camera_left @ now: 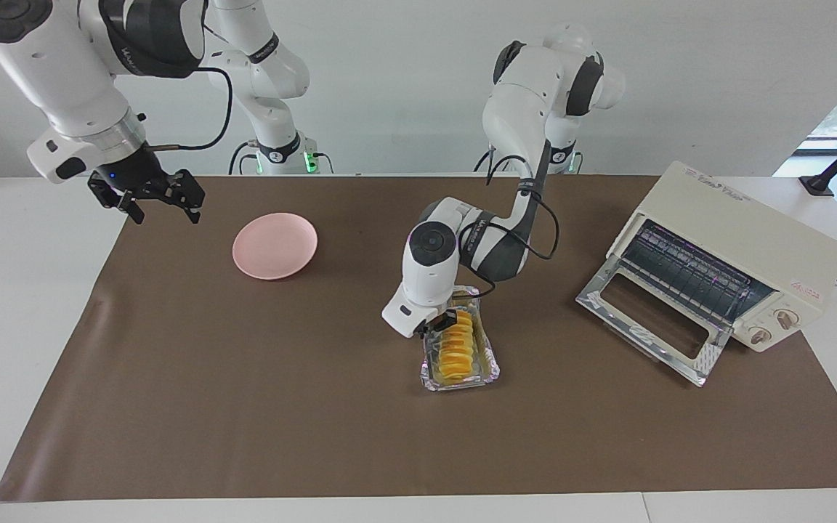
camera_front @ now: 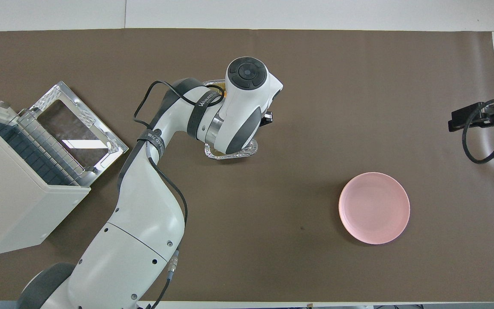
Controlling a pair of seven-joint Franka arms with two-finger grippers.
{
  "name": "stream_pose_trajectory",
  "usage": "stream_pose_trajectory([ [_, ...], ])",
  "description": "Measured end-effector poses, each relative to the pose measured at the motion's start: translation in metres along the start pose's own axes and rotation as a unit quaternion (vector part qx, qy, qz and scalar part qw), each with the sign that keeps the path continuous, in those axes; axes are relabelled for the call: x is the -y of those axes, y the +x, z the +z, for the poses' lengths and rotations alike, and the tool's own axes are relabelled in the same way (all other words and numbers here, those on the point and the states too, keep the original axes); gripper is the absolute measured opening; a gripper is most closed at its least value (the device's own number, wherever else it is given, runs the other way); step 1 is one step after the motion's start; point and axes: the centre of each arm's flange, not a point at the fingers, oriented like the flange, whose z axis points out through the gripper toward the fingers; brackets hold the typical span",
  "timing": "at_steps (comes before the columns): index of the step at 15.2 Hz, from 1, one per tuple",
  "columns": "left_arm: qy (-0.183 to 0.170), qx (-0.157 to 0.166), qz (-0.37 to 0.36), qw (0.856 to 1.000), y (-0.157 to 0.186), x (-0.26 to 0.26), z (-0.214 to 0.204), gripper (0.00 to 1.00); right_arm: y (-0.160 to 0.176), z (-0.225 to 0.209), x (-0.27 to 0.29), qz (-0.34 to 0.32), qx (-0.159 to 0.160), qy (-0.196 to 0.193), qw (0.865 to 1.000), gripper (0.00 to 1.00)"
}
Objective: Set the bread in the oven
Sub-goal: 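Close the left gripper on the rim of the foil tray, then lift the foil tray with the left gripper and carry it into the oven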
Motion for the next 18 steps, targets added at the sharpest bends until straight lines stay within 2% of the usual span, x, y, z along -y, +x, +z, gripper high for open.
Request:
stream_pose_trajectory([
  [3, 0.005, 0.015, -0.024, 1.0, 0.003, 0.012, -0.01, 0.02, -0.003, -0.006, 0.001, -0.001, -0.005, -0.001, 1.0, 1.0],
  [7, -0.003, 0.025, -0.096, 0.995, 0.022, 0.063, -0.072, 0.02, -0.003, -0.006, 0.001, -0.001, -0.005, -0.001, 1.0, 1.0],
  [9, -0.005, 0.018, -0.167, 0.986, 0.031, 0.094, -0.11, 0.02, -0.003, -0.006, 0.001, -0.001, -0.005, -0.001, 1.0, 1.0],
  [13, 0.021, 0.002, -0.258, 0.966, 0.045, 0.178, -0.168, 0.02, -0.003, -0.006, 0.001, -0.001, -0.005, -0.001, 1.0, 1.0],
  [15, 0.032, 0.009, -0.301, 0.953, 0.057, 0.234, -0.178, 0.02, -0.003, -0.006, 0.001, -0.001, -0.005, -0.001, 1.0, 1.0],
  [18, 0.041, 0.018, -0.35, 0.936, 0.069, 0.297, -0.168, 0.02, -0.003, -0.006, 0.001, -0.001, -0.005, -0.001, 1.0, 1.0],
])
